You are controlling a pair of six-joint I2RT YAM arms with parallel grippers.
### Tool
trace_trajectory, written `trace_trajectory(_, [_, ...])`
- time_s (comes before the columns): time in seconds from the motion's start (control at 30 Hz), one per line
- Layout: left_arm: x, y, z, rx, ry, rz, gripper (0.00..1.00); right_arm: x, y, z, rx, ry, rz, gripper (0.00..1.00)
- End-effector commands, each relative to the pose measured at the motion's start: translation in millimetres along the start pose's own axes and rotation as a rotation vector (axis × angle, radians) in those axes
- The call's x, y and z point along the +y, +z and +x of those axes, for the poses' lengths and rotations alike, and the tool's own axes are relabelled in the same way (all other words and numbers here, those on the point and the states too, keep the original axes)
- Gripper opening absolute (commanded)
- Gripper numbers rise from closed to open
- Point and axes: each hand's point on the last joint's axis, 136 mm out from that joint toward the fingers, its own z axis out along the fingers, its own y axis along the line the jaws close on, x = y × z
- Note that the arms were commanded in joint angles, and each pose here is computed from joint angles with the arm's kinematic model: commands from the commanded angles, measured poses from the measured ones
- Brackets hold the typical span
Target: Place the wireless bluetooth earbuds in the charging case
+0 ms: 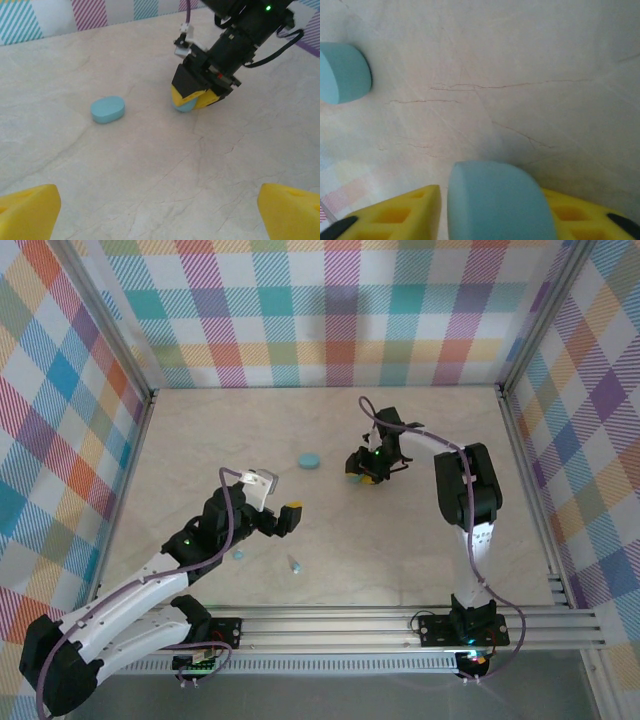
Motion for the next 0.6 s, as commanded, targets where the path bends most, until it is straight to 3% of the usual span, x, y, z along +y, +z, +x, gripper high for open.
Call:
trace_trajectory(0.0, [4, 3, 0, 0.016, -0.024, -0.017, 1.0, -18, -6, 12, 0.01, -0.004, 0.088, 0.51])
trace_trajectory(0.3, [8, 0, -2, 0.018, -0.016, -0.035, 1.0, -18, -30, 12, -0.067, -0.003, 0.134, 0.58])
trace_trajectory(0.57, [15, -10, -2, -0.003, -0.033, -0.07, 1.0, 3, -72, 17, -0.175, -0.086, 0.127, 0.57])
